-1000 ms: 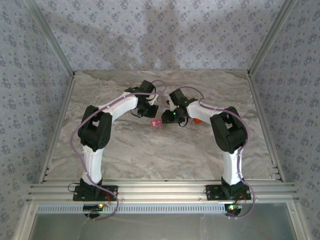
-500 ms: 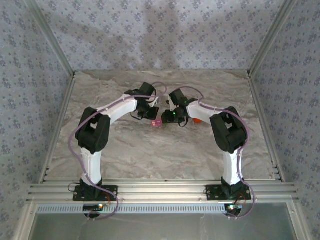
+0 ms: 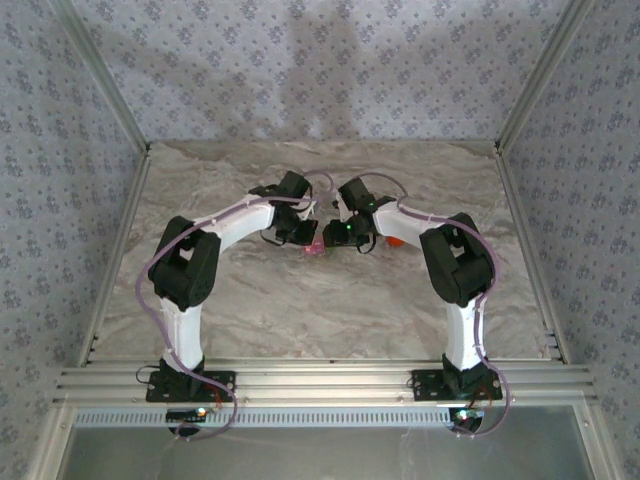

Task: Sort the pills into containers

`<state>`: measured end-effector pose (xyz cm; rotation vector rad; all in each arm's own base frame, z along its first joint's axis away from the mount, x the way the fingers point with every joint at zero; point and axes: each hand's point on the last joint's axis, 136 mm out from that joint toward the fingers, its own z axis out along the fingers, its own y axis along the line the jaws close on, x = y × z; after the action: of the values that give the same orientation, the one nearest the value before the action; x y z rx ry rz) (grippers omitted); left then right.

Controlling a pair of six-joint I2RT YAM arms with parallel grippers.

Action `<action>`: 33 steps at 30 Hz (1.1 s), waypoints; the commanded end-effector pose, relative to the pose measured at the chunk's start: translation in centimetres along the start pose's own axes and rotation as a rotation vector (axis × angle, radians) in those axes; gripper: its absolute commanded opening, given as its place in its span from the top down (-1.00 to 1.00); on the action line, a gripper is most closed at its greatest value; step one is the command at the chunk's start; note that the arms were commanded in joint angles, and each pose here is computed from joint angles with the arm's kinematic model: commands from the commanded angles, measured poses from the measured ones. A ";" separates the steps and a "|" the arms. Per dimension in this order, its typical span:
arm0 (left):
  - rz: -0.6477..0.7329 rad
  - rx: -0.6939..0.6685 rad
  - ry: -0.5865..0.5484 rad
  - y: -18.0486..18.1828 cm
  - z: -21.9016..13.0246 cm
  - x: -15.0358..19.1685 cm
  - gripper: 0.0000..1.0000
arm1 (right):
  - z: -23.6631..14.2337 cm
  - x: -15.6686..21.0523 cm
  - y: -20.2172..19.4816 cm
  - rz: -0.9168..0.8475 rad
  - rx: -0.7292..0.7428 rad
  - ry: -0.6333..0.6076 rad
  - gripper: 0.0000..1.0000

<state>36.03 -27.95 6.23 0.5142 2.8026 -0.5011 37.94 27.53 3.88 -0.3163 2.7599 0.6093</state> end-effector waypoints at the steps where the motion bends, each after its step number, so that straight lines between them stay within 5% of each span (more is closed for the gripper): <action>1: 0.003 0.025 -0.027 -0.8 -1.2 -0.3 1.00 | 1.0 1.5 -1.3 -0.004 0.064 0.062 0.06; 33: -0.012 0.010 0.041 0.0 1.5 2.3 1.00 | 1.0 1.5 -1.4 -0.003 0.066 0.065 0.07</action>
<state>35.37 -27.61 4.67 0.5050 2.8185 -0.5023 37.98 27.50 3.91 -0.3150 2.7632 0.6058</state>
